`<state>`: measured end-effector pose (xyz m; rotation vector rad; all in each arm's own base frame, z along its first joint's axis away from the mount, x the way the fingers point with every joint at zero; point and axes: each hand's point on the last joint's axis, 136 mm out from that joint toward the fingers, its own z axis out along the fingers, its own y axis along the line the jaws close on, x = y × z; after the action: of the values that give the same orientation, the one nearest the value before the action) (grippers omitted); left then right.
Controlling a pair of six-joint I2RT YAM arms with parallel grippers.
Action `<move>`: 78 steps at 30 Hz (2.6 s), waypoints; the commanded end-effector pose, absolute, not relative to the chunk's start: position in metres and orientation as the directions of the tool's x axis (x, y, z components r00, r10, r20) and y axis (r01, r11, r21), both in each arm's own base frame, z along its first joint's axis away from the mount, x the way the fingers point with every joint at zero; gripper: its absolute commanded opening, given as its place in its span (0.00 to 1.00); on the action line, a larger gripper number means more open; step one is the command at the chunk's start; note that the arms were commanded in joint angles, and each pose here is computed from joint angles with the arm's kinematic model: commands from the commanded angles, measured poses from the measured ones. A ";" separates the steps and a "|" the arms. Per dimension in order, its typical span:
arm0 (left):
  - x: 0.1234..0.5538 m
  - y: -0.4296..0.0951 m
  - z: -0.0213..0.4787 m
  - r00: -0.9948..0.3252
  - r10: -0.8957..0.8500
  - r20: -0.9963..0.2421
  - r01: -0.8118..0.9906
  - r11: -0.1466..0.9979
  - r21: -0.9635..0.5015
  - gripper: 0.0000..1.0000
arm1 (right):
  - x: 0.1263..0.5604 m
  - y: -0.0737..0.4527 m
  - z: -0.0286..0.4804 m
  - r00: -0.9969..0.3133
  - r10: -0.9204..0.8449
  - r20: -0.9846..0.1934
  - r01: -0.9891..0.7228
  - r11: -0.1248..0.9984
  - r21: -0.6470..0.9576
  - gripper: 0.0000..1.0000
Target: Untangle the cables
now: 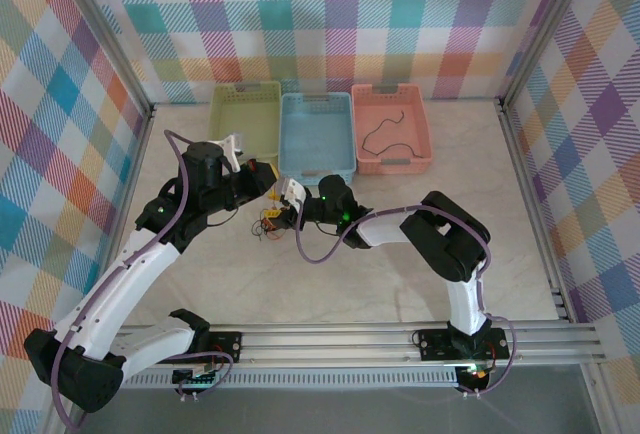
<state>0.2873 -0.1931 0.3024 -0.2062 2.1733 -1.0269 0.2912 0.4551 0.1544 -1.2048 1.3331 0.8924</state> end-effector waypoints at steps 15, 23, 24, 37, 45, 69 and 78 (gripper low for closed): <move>0.284 -0.223 0.382 -0.728 -0.398 -0.557 0.292 0.556 -0.778 0.00 | 0.285 0.467 0.141 0.061 -0.208 -0.976 -0.986 0.138 -0.091 0.34; 0.270 -0.203 0.458 -0.621 -0.422 -0.660 0.378 0.577 -0.724 0.00 | 0.284 0.461 0.134 0.058 -0.248 -0.967 -0.985 0.145 -0.097 0.30; 0.268 -0.199 0.468 -0.603 -0.425 -0.675 0.388 0.584 -0.713 0.00 | 0.284 0.460 0.134 0.059 -0.249 -0.967 -0.984 0.151 -0.099 0.30; 0.253 -0.173 0.517 -0.479 -0.433 -0.763 0.426 0.646 -0.634 0.00 | 0.292 0.458 0.128 0.049 -0.287 -0.957 -0.977 0.187 -0.106 0.30; 0.245 -0.149 0.557 -0.339 -0.459 -0.821 0.437 0.696 -0.570 0.00 | 0.300 0.457 0.122 0.038 -0.328 -0.944 -0.969 0.220 -0.115 0.30; 0.298 -0.122 0.552 -0.208 -0.429 -0.879 0.256 0.844 -0.472 0.00 | 0.324 0.442 0.129 0.043 -0.348 -0.936 -0.911 0.370 -0.179 0.34; 0.377 -0.125 0.522 -0.299 -0.462 -0.835 0.178 0.833 -0.525 0.00 | 0.338 0.428 0.137 0.058 -0.349 -0.935 -0.855 0.467 -0.227 0.35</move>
<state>0.3694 -0.1268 0.5135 -0.2027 1.7878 -0.6030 0.3327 0.4319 0.1048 -1.1624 1.5992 0.5755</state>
